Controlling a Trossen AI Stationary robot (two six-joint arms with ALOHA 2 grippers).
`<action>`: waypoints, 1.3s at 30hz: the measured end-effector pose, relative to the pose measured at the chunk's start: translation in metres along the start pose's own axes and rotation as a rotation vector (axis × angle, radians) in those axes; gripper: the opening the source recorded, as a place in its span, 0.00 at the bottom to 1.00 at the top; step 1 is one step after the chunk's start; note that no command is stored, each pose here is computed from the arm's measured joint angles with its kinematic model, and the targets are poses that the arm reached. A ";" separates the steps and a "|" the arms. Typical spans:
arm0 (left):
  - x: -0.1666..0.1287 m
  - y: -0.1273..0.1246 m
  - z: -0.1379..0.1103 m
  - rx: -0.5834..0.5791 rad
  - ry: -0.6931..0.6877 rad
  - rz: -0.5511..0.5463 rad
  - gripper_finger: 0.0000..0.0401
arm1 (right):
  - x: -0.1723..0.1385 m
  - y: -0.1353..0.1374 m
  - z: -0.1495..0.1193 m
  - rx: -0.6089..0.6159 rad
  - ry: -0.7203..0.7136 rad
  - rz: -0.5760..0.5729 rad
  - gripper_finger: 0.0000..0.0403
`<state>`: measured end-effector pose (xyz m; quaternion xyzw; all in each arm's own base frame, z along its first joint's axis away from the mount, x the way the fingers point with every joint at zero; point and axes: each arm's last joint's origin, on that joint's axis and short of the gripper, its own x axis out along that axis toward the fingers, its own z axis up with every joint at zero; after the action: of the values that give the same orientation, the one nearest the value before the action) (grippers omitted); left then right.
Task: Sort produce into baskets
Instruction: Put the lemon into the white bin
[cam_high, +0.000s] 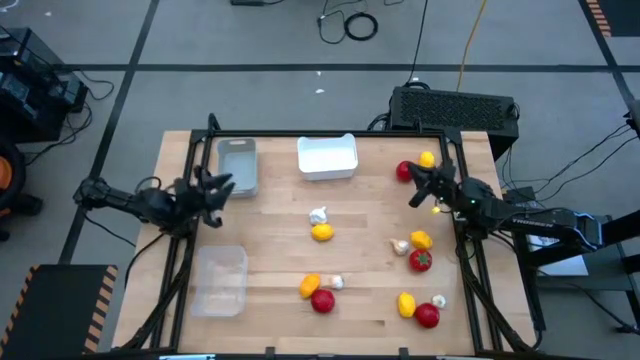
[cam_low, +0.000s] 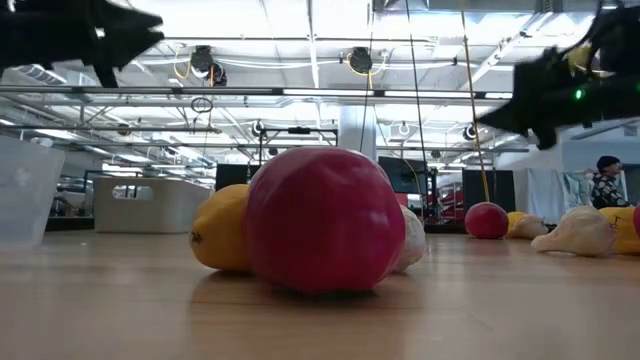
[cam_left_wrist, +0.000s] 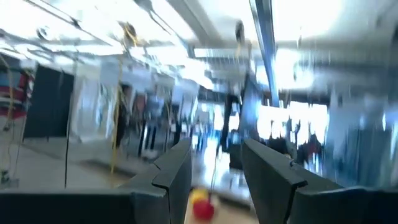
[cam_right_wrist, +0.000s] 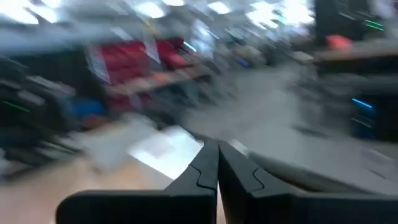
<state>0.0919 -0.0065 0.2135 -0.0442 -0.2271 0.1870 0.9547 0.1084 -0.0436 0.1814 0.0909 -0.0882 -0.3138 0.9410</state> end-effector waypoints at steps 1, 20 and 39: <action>0.000 0.001 0.002 -0.017 -0.024 0.008 0.36 | 0.000 0.002 0.006 0.019 -0.037 0.050 0.00; 0.074 -0.001 0.003 0.187 0.120 -0.150 0.36 | 0.039 0.064 0.089 0.104 -0.041 0.441 0.00; 0.118 -0.034 -0.009 0.237 0.808 -0.325 0.36 | 0.104 0.237 0.052 -0.419 0.625 0.678 0.00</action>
<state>0.2053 0.0063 0.2606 0.0322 0.1830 0.0272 0.9822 0.3150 0.0733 0.2963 -0.0442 0.2382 0.0407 0.9694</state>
